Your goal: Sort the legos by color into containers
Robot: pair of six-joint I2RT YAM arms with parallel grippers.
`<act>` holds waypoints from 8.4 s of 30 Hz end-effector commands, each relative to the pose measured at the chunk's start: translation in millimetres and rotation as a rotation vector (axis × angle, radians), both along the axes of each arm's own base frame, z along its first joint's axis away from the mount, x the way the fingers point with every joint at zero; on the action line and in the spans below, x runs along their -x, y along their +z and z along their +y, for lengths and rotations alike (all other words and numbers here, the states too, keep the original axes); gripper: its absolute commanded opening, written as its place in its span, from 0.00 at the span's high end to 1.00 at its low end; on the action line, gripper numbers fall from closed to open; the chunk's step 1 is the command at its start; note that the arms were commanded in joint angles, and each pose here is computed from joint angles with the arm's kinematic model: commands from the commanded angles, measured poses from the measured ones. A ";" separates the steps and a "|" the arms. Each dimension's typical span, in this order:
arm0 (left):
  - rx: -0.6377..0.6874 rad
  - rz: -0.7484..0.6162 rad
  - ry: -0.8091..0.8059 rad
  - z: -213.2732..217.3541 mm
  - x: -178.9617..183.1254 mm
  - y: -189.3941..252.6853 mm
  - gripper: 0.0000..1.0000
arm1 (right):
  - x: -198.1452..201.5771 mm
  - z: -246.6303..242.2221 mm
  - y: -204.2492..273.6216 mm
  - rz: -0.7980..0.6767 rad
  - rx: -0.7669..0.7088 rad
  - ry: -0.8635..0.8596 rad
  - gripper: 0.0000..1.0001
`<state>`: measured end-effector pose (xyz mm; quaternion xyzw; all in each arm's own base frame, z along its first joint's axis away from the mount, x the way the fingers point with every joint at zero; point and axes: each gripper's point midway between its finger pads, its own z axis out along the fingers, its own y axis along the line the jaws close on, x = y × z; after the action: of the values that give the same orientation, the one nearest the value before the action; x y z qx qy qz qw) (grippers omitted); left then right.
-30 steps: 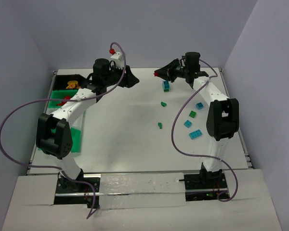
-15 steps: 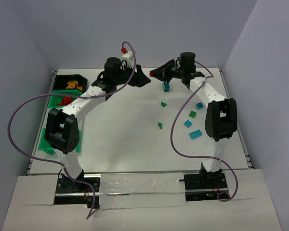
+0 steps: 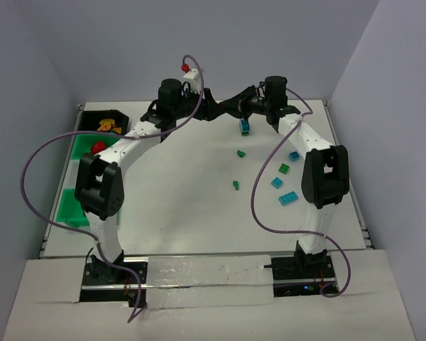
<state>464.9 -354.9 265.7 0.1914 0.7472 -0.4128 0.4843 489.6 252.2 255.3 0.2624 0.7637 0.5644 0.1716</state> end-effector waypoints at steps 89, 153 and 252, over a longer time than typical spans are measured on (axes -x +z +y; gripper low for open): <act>-0.558 0.344 0.616 428.6 43.8 -52.7 1.00 | 8.7 -118.0 -9.9 -0.536 0.817 0.144 0.13; -0.477 0.108 -0.022 191.8 26.5 -54.3 0.41 | 113.0 -249.7 -179.0 -0.287 1.420 0.791 0.27; -0.491 -0.121 0.027 248.0 139.3 1.3 1.00 | 81.4 -51.4 9.9 -0.628 0.575 0.497 0.00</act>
<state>360.9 -147.3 277.0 0.3447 0.7352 -0.2200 0.5406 429.2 240.1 272.7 -0.0931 0.7793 0.5729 0.2364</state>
